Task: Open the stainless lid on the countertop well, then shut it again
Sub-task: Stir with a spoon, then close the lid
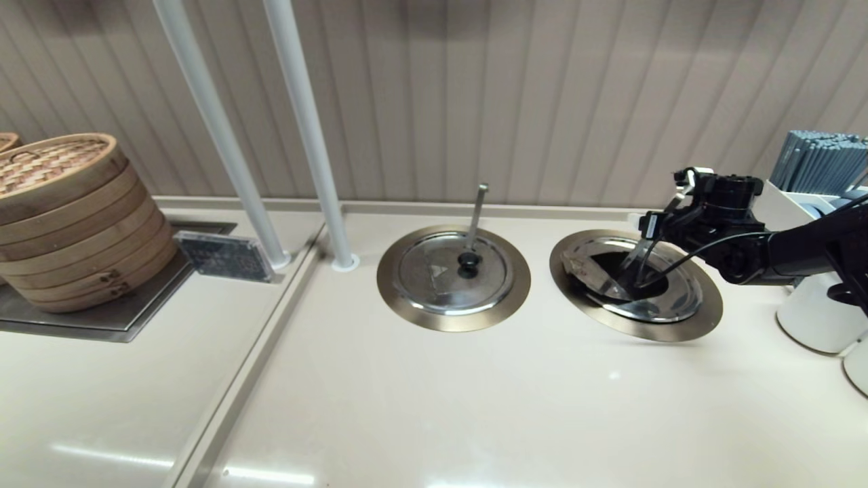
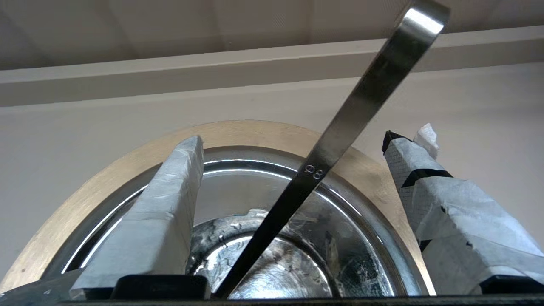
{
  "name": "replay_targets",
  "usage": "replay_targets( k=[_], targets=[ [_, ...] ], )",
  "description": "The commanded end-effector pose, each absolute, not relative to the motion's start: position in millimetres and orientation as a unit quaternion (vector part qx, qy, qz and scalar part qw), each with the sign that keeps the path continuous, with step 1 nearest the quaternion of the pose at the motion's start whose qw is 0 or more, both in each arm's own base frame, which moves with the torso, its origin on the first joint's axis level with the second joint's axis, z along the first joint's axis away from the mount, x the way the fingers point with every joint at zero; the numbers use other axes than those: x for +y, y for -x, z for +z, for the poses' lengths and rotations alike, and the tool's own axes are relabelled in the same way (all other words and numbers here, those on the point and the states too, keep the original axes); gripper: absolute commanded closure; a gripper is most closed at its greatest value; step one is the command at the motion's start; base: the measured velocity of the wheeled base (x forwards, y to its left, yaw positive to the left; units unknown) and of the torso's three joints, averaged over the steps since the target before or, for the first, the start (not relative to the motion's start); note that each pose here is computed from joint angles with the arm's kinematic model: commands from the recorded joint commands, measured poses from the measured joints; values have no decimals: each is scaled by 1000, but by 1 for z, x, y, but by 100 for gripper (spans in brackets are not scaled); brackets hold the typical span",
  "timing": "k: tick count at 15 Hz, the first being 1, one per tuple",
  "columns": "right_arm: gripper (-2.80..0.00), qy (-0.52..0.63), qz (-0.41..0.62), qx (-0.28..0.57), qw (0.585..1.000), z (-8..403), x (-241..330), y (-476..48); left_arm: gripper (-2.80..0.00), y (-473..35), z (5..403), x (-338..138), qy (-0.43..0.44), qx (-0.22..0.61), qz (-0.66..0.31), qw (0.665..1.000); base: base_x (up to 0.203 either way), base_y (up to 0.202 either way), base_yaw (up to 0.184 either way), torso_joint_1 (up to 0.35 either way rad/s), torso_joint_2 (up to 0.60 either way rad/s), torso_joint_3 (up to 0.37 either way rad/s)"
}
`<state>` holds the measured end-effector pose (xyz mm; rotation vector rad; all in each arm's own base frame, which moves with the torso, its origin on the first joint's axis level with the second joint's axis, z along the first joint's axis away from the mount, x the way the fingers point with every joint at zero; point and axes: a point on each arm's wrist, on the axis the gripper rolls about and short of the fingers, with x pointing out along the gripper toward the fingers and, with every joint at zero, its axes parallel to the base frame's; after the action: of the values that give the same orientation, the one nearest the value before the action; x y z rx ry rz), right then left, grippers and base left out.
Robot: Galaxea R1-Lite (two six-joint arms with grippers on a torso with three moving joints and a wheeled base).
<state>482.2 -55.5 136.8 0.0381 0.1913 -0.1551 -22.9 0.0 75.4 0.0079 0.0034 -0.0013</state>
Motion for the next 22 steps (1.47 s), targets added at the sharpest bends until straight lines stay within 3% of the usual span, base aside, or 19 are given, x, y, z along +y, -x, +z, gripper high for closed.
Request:
replay_targets(
  k=[1,4,9,15,19,22],
  targets=[
    [-280,-13,-101,95,990,138,-51,-482,0,23,75,0,-4,2,-1,1000,0,0,0,0,0,0],
    [-280,5,-120,101,988,157,-42,-466,0,23,75,0,-4,2,-1,1000,0,0,0,0,0,0],
    [-280,19,-110,199,974,187,-21,-418,0,23,75,0,-4,2,-1,1000,0,0,0,0,0,0],
    [-280,82,-62,240,965,190,10,-345,0,23,75,0,-4,2,-1,1000,0,0,0,0,0,0],
    [-280,195,-28,142,970,173,22,-307,0,23,75,0,-4,2,-1,1000,0,0,0,0,0,0],
    [-280,226,13,122,966,164,32,-304,0,23,75,0,-4,2,-1,1000,0,0,0,0,0,0]
  ],
)
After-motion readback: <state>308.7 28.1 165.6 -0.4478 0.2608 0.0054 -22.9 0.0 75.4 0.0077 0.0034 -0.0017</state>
